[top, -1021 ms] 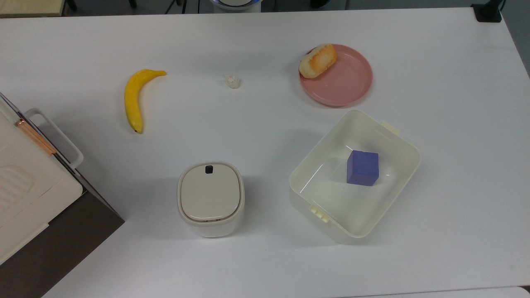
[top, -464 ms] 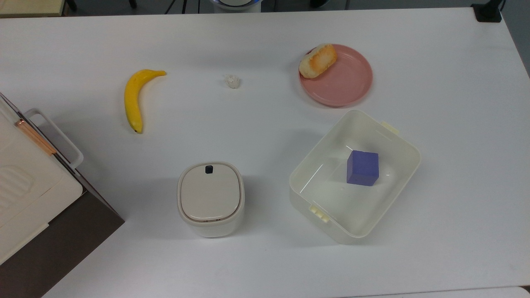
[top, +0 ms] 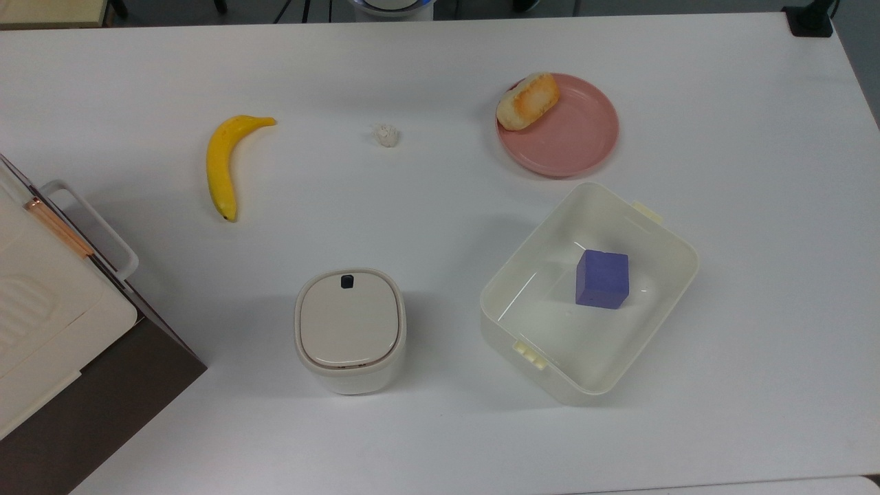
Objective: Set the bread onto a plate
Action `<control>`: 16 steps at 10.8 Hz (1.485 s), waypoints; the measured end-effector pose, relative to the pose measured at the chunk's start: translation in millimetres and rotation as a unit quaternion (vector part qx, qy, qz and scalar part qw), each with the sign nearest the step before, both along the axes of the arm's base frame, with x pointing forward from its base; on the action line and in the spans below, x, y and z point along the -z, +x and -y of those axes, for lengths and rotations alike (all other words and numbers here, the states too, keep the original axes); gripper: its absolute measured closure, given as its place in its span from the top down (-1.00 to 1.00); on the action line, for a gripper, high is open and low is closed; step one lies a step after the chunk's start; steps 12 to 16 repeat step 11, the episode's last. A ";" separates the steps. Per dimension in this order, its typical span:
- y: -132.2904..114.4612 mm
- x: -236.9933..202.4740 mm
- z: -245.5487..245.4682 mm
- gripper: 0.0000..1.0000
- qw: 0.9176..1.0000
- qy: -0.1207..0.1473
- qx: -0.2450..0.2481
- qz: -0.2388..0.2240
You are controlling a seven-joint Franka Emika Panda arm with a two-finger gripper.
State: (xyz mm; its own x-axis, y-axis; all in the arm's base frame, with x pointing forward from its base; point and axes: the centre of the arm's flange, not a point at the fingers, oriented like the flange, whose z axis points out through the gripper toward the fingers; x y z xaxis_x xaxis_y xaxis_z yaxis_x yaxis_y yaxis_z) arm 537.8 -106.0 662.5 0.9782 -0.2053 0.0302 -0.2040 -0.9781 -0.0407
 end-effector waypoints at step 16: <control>-7.4 -8.4 15.1 1.00 0.999 0.016 -0.043 0.015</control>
